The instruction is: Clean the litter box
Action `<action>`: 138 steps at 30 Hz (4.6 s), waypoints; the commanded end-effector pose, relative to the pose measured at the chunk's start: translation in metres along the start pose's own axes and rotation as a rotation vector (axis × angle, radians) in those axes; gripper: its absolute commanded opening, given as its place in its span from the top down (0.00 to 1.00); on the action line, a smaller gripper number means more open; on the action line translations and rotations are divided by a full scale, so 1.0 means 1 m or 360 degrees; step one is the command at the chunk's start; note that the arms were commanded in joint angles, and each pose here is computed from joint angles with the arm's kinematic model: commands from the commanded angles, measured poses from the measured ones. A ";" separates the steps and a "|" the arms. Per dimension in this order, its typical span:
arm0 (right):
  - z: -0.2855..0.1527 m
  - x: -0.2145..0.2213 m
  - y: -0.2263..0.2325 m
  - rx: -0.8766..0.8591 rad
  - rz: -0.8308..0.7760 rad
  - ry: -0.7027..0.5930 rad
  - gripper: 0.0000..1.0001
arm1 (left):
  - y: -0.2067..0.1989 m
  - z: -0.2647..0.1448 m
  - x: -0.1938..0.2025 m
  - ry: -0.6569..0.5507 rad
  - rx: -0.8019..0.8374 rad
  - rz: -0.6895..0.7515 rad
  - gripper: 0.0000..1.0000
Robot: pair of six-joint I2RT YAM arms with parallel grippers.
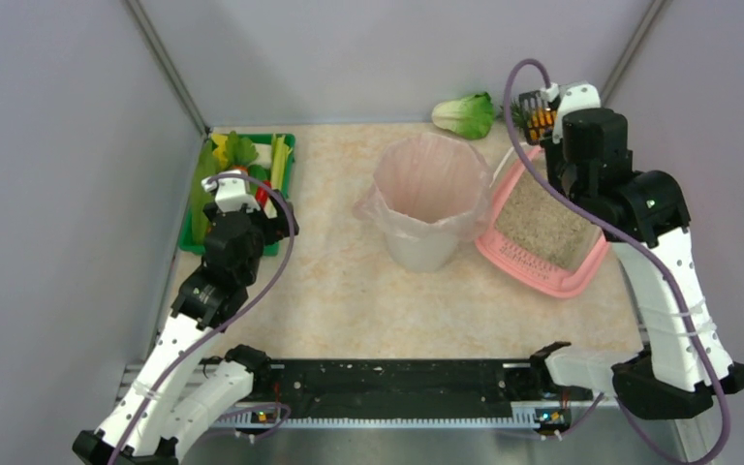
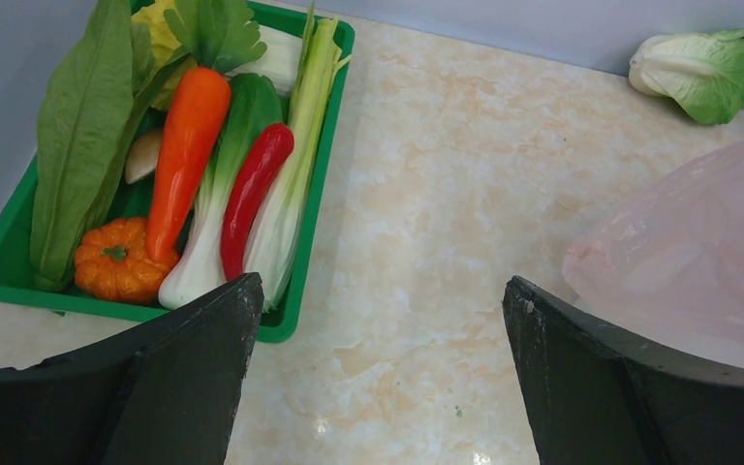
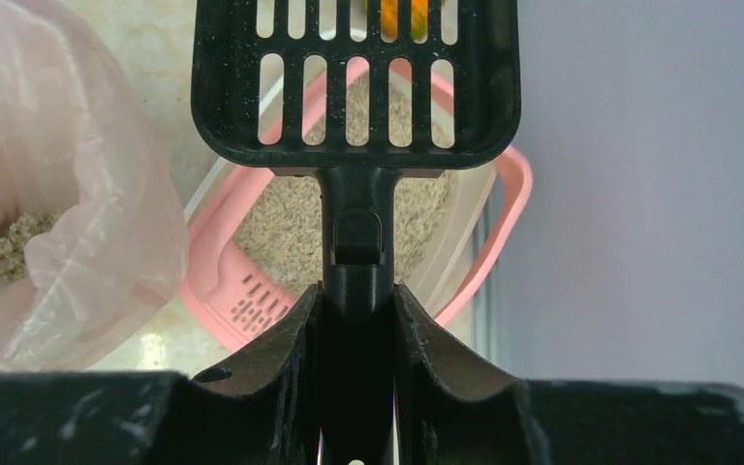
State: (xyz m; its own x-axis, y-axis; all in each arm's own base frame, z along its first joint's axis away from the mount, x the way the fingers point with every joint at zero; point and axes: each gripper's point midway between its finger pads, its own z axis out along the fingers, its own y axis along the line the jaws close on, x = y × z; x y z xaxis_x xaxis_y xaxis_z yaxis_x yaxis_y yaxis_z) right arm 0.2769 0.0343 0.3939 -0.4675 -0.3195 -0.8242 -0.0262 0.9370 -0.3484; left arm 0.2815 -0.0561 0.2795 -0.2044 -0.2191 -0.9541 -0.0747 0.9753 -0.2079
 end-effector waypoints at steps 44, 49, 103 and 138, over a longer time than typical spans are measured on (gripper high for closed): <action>0.119 0.219 0.030 0.0034 0.2087 0.1526 1.00 | 0.010 0.001 -0.016 -0.0109 -0.0074 0.0089 0.01; 0.127 0.230 0.020 0.0134 0.2051 0.1520 1.00 | 0.008 0.002 -0.016 -0.0099 -0.0072 0.0087 0.01; 0.281 0.277 -0.035 0.0294 0.1257 0.1212 1.00 | 0.010 0.010 -0.020 -0.0059 -0.0150 0.0100 0.01; 0.192 0.232 0.008 -0.0127 0.1244 0.0845 1.00 | 0.007 -0.002 -0.016 -0.0096 -0.0057 0.0020 0.01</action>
State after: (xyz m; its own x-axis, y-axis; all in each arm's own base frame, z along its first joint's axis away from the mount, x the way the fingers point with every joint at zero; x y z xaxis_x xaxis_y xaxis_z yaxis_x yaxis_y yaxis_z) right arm 0.3306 -0.0666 0.0766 -0.7531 0.5373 -0.3797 0.4913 0.8431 0.2186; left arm 0.2821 -0.0428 0.2874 -0.1774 -0.1726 -0.9689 -0.1227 0.9807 -0.1523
